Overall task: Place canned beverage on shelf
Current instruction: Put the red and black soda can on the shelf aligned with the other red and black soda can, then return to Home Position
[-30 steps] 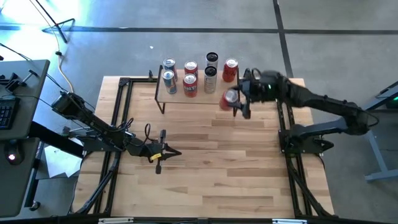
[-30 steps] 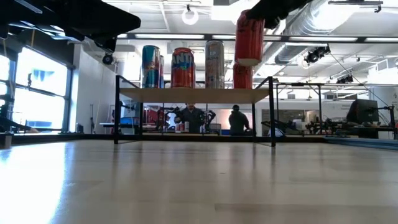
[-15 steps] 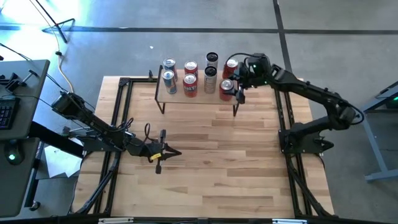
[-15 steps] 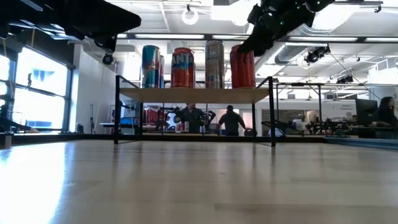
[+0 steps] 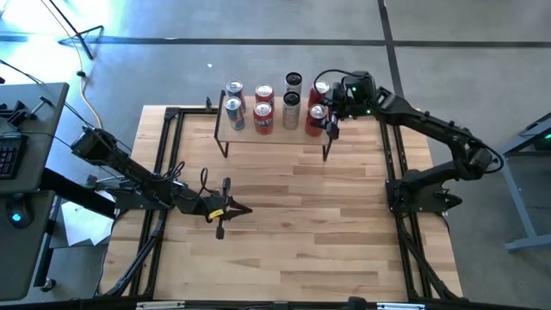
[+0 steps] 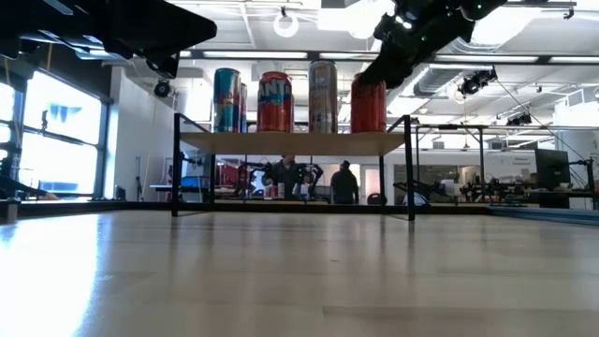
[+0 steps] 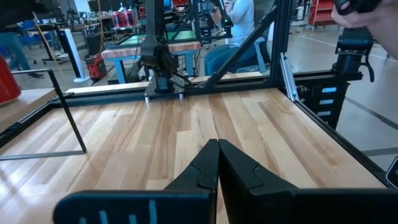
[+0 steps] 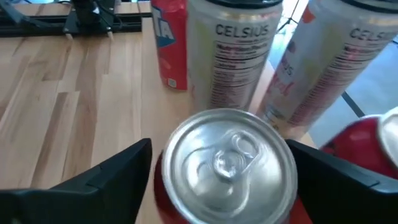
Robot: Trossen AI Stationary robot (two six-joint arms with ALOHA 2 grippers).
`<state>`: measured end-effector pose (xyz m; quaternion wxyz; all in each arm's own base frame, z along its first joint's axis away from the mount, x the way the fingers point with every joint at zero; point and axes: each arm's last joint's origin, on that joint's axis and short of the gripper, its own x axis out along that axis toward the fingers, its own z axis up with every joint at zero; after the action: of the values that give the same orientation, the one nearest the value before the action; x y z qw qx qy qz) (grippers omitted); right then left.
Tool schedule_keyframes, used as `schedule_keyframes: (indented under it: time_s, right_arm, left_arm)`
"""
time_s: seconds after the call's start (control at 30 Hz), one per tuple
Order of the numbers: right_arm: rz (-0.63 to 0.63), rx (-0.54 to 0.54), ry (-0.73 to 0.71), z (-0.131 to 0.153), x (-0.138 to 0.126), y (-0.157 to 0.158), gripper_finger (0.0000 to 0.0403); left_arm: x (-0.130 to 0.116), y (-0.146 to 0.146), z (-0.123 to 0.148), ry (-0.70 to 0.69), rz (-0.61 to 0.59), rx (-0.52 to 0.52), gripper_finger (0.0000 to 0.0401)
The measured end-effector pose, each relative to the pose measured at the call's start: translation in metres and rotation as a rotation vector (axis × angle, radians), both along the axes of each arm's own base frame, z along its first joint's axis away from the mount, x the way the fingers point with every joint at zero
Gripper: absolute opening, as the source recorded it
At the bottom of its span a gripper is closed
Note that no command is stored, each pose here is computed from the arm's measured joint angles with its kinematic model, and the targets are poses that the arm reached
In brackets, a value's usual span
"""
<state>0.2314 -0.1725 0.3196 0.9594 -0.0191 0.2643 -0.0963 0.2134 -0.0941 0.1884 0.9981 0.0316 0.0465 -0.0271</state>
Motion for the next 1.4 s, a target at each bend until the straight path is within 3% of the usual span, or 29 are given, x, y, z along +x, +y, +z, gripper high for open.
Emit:
schedule_keyframes:
  time_s: [0.4, 0.8, 0.97, 1.1, 1.27, 1.4]
  right_arm:
    - [-0.034, -0.08, -0.07, 0.021, -0.011, 0.008, 0.0356]
    - [-0.038, -0.195, -0.169, 0.058, -0.036, 0.047, 0.0345]
    - [-0.074, -0.256, -0.203, 0.069, -0.042, 0.067, 0.0275]
    - [-0.056, -0.299, -0.232, 0.059, -0.042, 0.082, 0.0169]
    - [-0.029, -0.311, -0.259, 0.021, -0.045, 0.091, 0.0024]
    - [-0.014, -0.275, -0.33, -0.013, -0.049, 0.101, 0.0023]
  left_arm:
    - [0.0, 0.0, 0.001, -0.006, -0.001, 0.006, 0.0]
    - [0.006, 0.016, 0.0, 0.016, -0.073, 0.086, 0.0]
    - [0.004, 0.036, 0.01, 0.009, -0.093, 0.095, 0.0]
    - [-0.005, 0.047, 0.024, -0.018, -0.086, 0.108, 0.0]
    - [-0.019, 0.053, 0.034, -0.013, -0.075, 0.116, 0.0]
    - [-0.029, 0.056, 0.032, -0.052, -0.074, 0.101, 0.0]
